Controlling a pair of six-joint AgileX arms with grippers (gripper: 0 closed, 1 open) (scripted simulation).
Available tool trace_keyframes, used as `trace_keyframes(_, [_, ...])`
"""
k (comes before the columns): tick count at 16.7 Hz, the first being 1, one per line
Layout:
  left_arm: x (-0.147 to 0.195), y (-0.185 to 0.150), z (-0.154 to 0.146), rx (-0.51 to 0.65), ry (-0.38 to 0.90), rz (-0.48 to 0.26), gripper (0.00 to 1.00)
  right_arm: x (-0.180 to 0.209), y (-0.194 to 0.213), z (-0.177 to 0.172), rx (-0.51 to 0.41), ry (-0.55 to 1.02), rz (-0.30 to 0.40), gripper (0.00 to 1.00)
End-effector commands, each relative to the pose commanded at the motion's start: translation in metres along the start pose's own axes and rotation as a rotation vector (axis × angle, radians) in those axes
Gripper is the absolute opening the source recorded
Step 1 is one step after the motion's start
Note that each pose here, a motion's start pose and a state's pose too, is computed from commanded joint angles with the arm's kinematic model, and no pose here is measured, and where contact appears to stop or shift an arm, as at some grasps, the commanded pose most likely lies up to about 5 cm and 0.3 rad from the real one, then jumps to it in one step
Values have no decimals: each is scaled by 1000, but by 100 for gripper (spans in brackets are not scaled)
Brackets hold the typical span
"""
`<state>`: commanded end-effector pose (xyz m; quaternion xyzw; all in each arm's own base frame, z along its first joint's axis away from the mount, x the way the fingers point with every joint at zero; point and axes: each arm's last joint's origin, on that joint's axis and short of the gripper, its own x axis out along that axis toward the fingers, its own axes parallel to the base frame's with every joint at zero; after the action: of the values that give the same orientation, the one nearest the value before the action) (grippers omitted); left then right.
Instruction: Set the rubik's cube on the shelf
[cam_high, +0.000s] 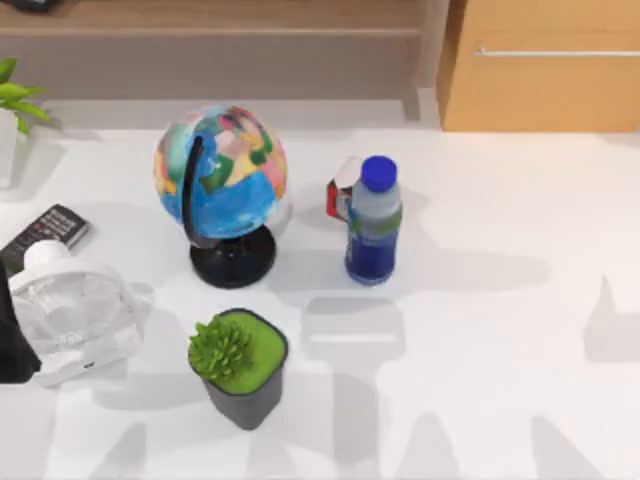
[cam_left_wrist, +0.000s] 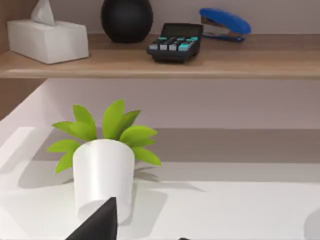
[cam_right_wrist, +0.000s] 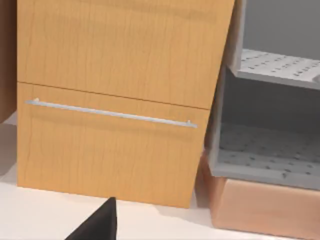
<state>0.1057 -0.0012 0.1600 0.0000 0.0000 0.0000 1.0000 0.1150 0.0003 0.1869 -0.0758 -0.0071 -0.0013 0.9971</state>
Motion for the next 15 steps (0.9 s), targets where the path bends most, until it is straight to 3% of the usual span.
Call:
trace_keyframes(5, [0,0,0,0,0,0,100,38,0,41,-285,-14,8,100])
trace_keyframes(9, [0,0,0,0,0,0,100,96,9,60,-561,-18,18,100])
trace_keyframes(15, [0,0,0,0,0,0,100,203,38,30,-973,-6,21,100])
